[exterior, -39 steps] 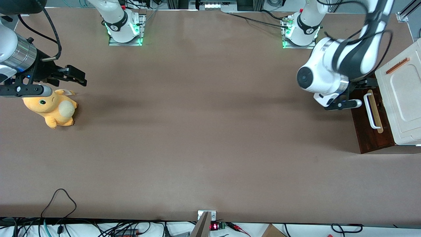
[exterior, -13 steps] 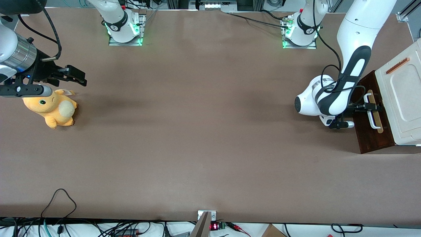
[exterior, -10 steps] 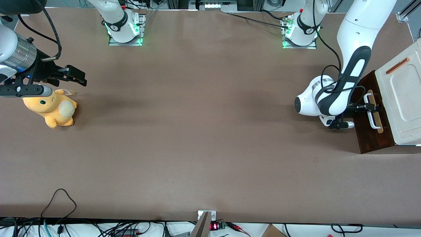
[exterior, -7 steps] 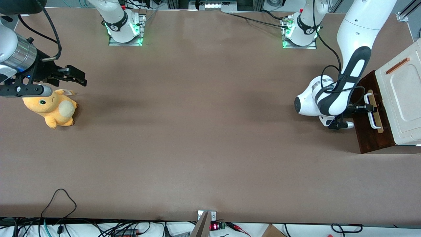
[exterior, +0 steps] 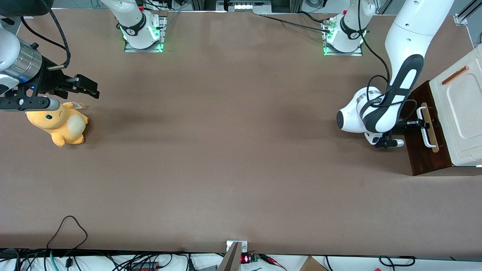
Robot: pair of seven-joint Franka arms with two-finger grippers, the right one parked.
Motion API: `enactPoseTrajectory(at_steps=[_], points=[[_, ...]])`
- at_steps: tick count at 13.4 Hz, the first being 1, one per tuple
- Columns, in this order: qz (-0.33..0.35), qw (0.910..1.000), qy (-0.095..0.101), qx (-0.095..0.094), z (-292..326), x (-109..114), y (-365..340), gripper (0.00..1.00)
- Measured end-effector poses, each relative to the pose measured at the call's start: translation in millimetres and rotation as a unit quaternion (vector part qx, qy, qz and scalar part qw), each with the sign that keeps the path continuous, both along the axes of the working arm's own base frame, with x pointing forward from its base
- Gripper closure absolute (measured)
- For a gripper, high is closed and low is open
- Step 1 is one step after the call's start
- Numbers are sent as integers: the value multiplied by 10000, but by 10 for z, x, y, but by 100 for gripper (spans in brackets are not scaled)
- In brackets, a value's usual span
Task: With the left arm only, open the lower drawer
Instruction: 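Pull the handle away from the cabinet with the left gripper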
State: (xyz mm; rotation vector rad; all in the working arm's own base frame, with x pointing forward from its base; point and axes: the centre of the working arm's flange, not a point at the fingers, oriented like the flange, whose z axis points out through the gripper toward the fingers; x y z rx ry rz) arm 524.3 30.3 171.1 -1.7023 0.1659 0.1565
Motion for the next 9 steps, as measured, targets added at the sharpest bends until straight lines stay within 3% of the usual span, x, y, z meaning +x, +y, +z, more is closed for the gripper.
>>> enactPoseTrajectory(at_steps=[4, 9], points=[[-34, 10000, -41, -47, 3, 16, -58, 79], [-46, 9996, -110, -258, 50, 48, -375, 79]])
